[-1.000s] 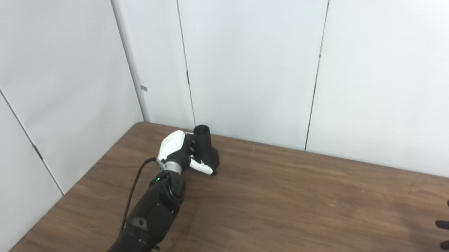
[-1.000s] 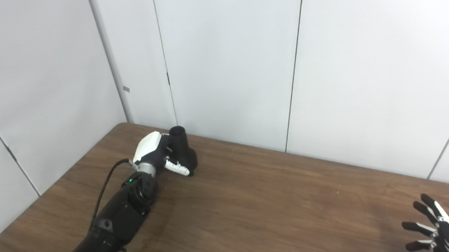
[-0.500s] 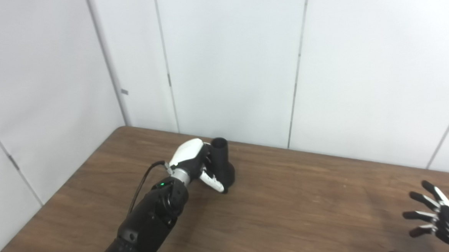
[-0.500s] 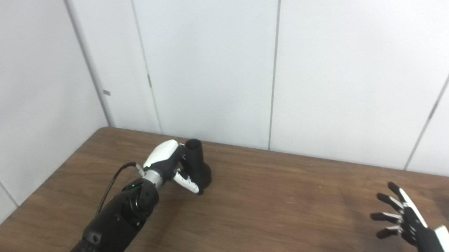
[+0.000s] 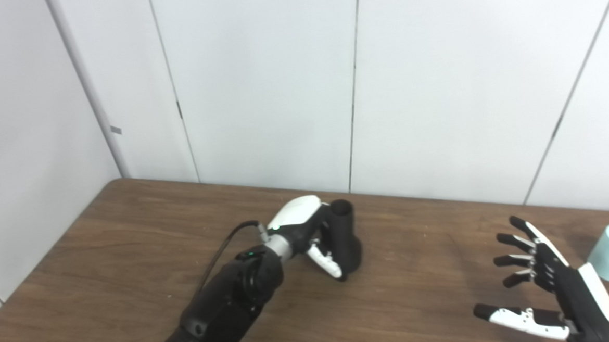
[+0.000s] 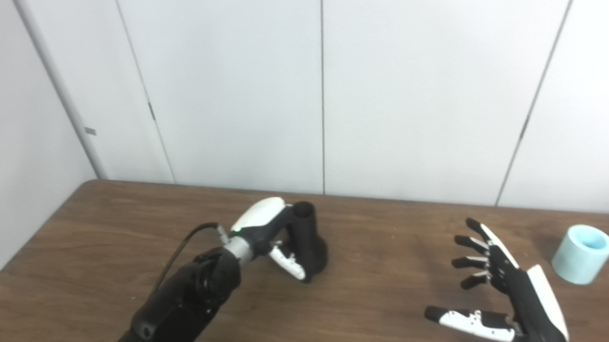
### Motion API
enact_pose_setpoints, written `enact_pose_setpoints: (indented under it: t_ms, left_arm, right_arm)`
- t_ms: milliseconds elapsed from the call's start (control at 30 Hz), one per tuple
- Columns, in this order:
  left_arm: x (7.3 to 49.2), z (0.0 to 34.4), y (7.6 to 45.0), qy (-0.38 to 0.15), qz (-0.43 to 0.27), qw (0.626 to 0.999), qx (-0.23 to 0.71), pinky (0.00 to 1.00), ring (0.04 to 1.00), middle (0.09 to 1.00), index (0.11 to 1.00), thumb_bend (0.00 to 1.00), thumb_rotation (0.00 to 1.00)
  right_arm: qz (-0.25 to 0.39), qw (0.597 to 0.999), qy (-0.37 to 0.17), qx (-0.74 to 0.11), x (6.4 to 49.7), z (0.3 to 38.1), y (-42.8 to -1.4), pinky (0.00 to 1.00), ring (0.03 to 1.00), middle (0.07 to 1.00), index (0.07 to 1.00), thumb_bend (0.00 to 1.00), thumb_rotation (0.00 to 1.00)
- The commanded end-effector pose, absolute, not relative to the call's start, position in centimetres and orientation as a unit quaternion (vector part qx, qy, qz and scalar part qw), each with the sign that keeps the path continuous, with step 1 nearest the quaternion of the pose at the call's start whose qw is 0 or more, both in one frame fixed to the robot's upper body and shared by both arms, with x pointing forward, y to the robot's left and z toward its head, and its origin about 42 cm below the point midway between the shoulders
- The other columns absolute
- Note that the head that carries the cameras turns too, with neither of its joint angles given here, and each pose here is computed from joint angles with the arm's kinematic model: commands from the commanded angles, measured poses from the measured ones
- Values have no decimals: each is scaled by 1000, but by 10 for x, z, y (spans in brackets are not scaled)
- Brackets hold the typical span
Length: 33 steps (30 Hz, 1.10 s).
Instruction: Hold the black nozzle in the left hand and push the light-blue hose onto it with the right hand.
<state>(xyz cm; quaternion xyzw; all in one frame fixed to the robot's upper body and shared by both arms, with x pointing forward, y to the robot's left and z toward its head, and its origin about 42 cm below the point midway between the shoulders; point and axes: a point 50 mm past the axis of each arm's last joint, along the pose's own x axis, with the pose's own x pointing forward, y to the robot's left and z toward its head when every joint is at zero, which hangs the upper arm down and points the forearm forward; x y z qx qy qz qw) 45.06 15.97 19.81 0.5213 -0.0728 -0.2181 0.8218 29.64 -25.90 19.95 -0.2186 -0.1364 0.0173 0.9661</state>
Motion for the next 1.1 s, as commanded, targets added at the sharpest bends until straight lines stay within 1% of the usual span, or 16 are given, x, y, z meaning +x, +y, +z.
enact_pose_setpoints:
  t_ms: [0,167,300,467,633,700,767,800,867,900,1000,1067]
  left_arm:
    - [444,188,128,-88,-275,808,514,852,583,493,478,525,0]
    - [445,181,114,-98,-283,802,517,850,588,488,481,525,0]
    - [441,172,100,-98,-291,798,519,858,596,496,477,525,0]
    - [440,161,97,-96,-294,796,520,851,613,494,479,525,0]
    - [444,151,101,-90,-297,789,530,847,600,483,486,526,0]
    - [447,148,108,-89,-303,779,542,848,600,485,484,526,0]
    - [449,146,116,-88,-308,767,556,858,601,490,480,526,0]
    - [450,145,118,-88,-310,763,561,868,600,491,480,526,0]
    - [450,143,122,-90,-312,757,566,874,599,491,480,526,0]
    - [449,142,124,-91,-313,754,570,876,598,490,480,526,0]
    - [447,138,133,-93,-317,745,579,878,593,487,482,526,0]
    - [445,136,137,-94,-320,743,580,879,592,483,485,526,0]
  right_arm:
    - [8,958,-183,-222,300,219,-257,533,687,826,922,616,190]
    - [5,957,-190,-221,301,218,-252,530,684,826,923,615,187]
    - [4,954,-195,-226,302,215,-246,525,676,824,922,623,215]
    - [6,951,-202,-234,301,213,-239,527,671,822,918,630,235]
    - [7,947,-206,-246,301,219,-243,509,666,820,912,636,236]
    - [32,941,-192,-278,302,232,-252,511,684,835,908,648,225]
    - [57,921,-174,-344,305,254,-271,519,711,856,898,699,180]
    - [62,913,-167,-367,306,263,-278,521,721,862,888,730,161]
    - [61,903,-161,-394,309,274,-286,525,728,865,881,748,148]
    - [54,895,-160,-412,312,282,-292,528,730,866,879,754,143]
    - [18,866,-150,-476,327,315,-321,576,747,875,881,774,139]
    - [1,853,-142,-502,335,332,-333,609,760,879,884,782,168]
